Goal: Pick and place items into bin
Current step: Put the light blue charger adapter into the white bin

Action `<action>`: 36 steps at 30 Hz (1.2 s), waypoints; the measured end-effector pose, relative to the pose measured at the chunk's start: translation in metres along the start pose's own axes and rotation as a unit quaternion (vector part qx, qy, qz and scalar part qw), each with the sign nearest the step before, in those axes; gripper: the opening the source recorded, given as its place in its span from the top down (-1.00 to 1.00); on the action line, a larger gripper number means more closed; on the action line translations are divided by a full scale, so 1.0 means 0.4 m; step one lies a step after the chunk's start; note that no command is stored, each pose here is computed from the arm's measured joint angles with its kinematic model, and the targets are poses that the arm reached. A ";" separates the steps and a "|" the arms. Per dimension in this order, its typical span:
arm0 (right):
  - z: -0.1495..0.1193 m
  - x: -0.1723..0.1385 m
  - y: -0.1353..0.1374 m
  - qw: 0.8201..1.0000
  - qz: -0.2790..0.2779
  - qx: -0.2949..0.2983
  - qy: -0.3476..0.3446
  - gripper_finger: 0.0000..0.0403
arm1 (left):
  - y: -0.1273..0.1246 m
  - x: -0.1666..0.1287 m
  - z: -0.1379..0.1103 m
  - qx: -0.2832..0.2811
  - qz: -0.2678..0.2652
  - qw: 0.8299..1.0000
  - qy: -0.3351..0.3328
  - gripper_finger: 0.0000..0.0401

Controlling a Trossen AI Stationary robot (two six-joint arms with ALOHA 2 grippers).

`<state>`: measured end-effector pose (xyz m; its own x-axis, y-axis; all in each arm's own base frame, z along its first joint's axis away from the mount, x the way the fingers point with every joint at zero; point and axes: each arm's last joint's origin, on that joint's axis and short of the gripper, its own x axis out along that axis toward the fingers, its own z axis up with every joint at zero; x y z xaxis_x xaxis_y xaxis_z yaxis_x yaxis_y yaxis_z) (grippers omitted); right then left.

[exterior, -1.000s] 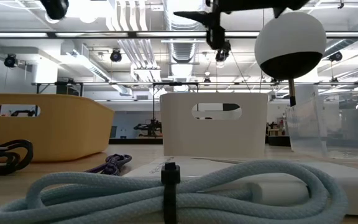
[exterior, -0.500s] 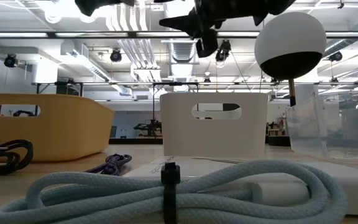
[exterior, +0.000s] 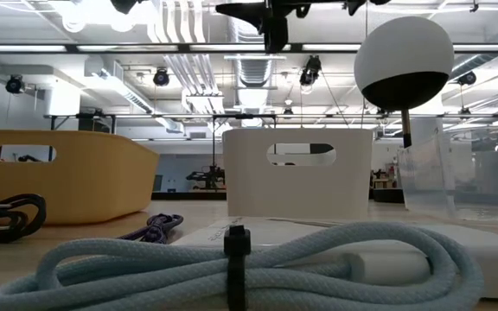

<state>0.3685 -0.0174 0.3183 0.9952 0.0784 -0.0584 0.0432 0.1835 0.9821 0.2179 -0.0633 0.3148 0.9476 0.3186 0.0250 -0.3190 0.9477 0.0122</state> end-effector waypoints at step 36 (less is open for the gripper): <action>0.014 0.001 0.011 1.000 0.021 0.008 0.010 -0.20 | 0.039 0.078 0.004 0.002 -0.010 0.997 -0.074 0.00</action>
<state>0.3695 -0.0221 0.3238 0.9941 0.1062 -0.0208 0.0032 0.1639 0.9865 0.2424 -0.0387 0.3172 0.9402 0.2936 0.1728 -0.3010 0.9534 0.0179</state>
